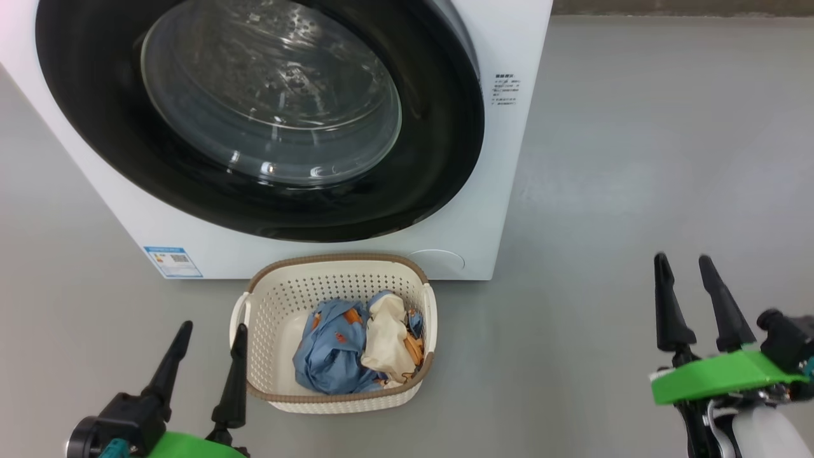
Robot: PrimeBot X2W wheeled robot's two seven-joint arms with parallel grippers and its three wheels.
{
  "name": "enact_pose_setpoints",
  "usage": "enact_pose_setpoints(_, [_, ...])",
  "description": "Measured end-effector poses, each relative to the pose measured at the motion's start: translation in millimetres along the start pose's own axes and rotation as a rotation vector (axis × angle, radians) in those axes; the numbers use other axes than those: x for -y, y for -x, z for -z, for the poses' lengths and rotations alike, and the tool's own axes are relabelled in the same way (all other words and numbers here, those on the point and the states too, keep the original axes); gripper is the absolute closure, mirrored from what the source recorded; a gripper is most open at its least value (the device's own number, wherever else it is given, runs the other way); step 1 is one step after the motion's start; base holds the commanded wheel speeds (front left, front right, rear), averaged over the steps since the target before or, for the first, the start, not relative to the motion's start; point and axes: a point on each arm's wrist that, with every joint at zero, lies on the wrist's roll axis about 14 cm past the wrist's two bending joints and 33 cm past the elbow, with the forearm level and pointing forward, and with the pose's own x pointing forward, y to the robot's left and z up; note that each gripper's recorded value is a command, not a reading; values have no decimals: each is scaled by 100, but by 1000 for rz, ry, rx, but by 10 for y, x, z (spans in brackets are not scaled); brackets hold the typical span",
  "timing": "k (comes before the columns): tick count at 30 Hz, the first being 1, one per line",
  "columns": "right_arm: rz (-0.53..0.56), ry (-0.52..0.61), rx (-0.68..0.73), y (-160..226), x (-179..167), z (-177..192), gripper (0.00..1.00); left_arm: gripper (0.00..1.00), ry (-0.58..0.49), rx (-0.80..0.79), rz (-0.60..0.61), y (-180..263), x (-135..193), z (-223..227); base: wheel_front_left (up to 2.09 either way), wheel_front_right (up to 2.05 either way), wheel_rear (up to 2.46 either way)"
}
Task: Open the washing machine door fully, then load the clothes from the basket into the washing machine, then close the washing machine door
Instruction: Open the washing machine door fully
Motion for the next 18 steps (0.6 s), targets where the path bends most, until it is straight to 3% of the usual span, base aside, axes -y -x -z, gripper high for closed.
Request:
enact_pose_setpoints(1, [-10,-40,24,-87,-51,-65,100,0,4,-5,0,1,10,18,0,0,0])
enact_pose_setpoints(4, [-35,-113,64,-235,-174,-177,100,0,10,-11,-1,5,21,45,0,0,0])
enact_pose_setpoints(14, [-58,-632,192,-762,-332,-596,100,0,27,-1,-1,-104,52,23,0,0,0])
enact_pose_setpoints(18, [-98,-758,214,-987,-350,-768,100,0,39,-13,-13,-123,21,71,0,0,0])
